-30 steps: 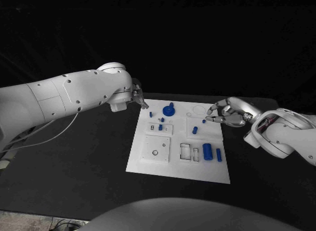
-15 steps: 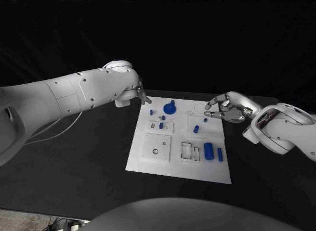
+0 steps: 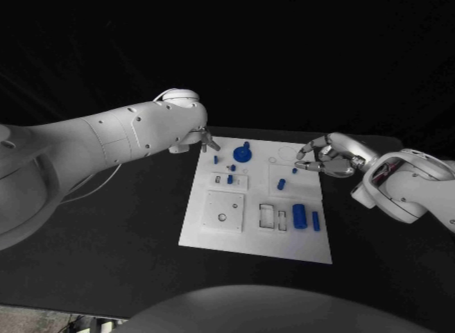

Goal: Assemble the parts on the task board

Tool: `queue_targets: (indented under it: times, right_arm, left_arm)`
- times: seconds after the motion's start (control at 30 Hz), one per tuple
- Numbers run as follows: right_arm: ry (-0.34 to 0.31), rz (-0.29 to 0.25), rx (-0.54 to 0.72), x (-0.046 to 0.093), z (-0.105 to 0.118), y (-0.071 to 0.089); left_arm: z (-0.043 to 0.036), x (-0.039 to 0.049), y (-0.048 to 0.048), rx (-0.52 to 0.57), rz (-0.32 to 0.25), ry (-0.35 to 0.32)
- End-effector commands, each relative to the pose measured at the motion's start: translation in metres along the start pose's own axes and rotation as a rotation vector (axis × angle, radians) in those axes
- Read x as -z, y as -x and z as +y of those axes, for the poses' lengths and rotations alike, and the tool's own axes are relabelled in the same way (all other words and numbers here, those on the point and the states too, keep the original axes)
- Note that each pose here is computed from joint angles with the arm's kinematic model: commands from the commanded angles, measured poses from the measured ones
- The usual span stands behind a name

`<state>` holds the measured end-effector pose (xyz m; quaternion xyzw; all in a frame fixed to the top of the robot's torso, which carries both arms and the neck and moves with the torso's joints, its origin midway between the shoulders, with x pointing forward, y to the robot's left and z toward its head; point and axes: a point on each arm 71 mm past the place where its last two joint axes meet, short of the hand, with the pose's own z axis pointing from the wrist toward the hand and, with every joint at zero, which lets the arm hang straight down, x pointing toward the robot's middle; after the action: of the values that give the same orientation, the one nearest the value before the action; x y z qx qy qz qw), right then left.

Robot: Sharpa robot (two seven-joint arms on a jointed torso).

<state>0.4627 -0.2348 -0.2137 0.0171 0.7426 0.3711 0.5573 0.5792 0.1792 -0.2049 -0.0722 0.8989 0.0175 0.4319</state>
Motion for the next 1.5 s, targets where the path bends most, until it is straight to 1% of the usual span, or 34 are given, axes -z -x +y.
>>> queue_targets:
  times: [0.03,0.23,0.4,0.63,0.87,1.17,1.5]
  right_arm:
    - [-0.004,0.017,0.002,0.0,-0.001,-0.001]
    - [-0.01,0.022,0.003,-0.001,-0.003,-0.001]
    - [-0.013,0.026,0.003,-0.002,-0.003,-0.002]
    - [-0.021,0.031,0.003,-0.003,-0.005,-0.002]
    - [-0.024,0.035,0.003,-0.003,-0.006,-0.003]
    - [-0.028,0.036,0.003,-0.002,-0.007,-0.003]
    - [-0.029,0.035,0.003,-0.002,-0.007,-0.003]
  left_arm:
    - [-0.0002,-0.0007,0.0004,-0.067,-0.003,0.018]
    - [-0.0004,-0.0017,-0.0001,-0.072,0.0,0.024]
    - [-0.0015,-0.0029,-0.0022,-0.06,0.015,0.021]
    - [-0.0055,-0.0039,-0.0076,-0.028,0.052,0.002]
    - [-0.0087,-0.0043,-0.0107,-0.014,0.074,-0.012]
    - [-0.0123,-0.0055,-0.0139,-0.024,0.083,-0.012]
    - [-0.0134,-0.0083,-0.018,-0.051,0.083,-0.002]
